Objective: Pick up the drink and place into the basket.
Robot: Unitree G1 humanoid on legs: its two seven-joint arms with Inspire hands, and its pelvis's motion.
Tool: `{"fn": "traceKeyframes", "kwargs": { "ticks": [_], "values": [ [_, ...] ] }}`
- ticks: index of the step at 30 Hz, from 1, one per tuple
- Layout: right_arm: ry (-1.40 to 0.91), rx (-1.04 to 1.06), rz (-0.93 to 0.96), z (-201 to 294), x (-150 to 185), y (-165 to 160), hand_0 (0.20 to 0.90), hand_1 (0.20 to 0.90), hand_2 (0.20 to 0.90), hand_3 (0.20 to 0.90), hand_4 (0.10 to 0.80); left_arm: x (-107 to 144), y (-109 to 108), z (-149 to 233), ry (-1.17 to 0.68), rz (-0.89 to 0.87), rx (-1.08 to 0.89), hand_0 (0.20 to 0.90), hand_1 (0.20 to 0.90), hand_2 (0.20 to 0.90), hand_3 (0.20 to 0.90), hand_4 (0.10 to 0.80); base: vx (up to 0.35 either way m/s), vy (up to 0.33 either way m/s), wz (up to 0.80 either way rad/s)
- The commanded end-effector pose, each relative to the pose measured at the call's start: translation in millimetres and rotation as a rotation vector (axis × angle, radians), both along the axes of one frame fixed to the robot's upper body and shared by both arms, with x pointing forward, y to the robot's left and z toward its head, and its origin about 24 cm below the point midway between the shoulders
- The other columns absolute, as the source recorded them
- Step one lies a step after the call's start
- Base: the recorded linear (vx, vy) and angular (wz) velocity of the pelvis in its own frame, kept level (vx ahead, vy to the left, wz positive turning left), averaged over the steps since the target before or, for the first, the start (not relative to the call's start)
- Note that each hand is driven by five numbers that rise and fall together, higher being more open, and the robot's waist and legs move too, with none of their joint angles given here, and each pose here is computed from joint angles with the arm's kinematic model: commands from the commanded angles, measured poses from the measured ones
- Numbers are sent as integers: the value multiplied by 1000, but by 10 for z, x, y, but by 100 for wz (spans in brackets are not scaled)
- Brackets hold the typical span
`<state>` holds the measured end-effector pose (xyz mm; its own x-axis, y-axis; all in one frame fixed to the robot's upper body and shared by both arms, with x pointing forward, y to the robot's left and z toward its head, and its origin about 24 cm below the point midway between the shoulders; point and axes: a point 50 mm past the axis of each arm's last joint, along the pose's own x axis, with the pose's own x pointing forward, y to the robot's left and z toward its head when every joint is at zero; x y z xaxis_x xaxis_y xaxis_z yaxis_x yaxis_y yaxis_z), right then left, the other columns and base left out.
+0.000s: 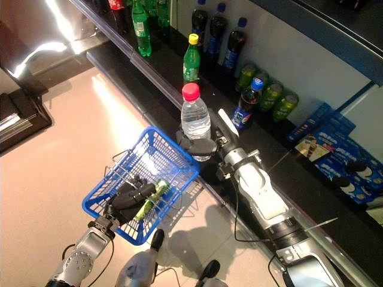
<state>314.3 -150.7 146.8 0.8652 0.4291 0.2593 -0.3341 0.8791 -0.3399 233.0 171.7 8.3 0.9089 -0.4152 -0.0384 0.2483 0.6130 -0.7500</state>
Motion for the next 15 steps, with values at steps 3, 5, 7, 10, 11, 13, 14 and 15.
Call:
{"fn": "traceKeyframes", "kwargs": {
  "ticks": [3, 5, 7, 10, 11, 13, 14, 15],
  "values": [
    [-318, 210, 198, 542, -255, 323, 300, 300, 300, 200, 100, 166, -449, 925, -473, -240, -199, 300, 300, 300, 200, 100, -3, -4, 1],
    [-323, 217, 225, 546, -279, 359, 300, 300, 300, 200, 100, 143, -501, 999, -501, -279, -209, 300, 300, 300, 200, 100, -7, -5, 2],
    [-328, 220, 243, 555, -301, 398, 300, 300, 300, 200, 100, 120, -548, 1067, -526, -315, -208, 300, 300, 300, 200, 100, -18, -6, 7],
    [-334, 227, 265, 581, -320, 448, 300, 300, 300, 200, 100, 90, -618, 1133, -552, -367, -222, 300, 300, 300, 200, 100, -20, -2, 5],
    [-335, 226, 268, 582, -323, 454, 300, 300, 300, 200, 100, 87, -625, 1141, -554, -373, -227, 300, 300, 300, 200, 100, 0, 0, 0],
    [-326, 221, 277, 572, -319, 491, 300, 300, 300, 200, 100, 70, -668, 1191, -573, -412, -248, 300, 300, 300, 200, 100, -11, 2, 2],
    [-320, 218, 277, 563, -312, 506, 300, 300, 300, 200, 100, 61, -694, 1211, -579, -427, -255, 300, 300, 300, 200, 100, -20, 3, 4],
    [-308, 217, 276, 540, -306, 524, 300, 300, 300, 200, 100, 48, -721, 1227, -585, -443, -267, 300, 300, 300, 200, 100, -12, 0, 3]
  ]
}}
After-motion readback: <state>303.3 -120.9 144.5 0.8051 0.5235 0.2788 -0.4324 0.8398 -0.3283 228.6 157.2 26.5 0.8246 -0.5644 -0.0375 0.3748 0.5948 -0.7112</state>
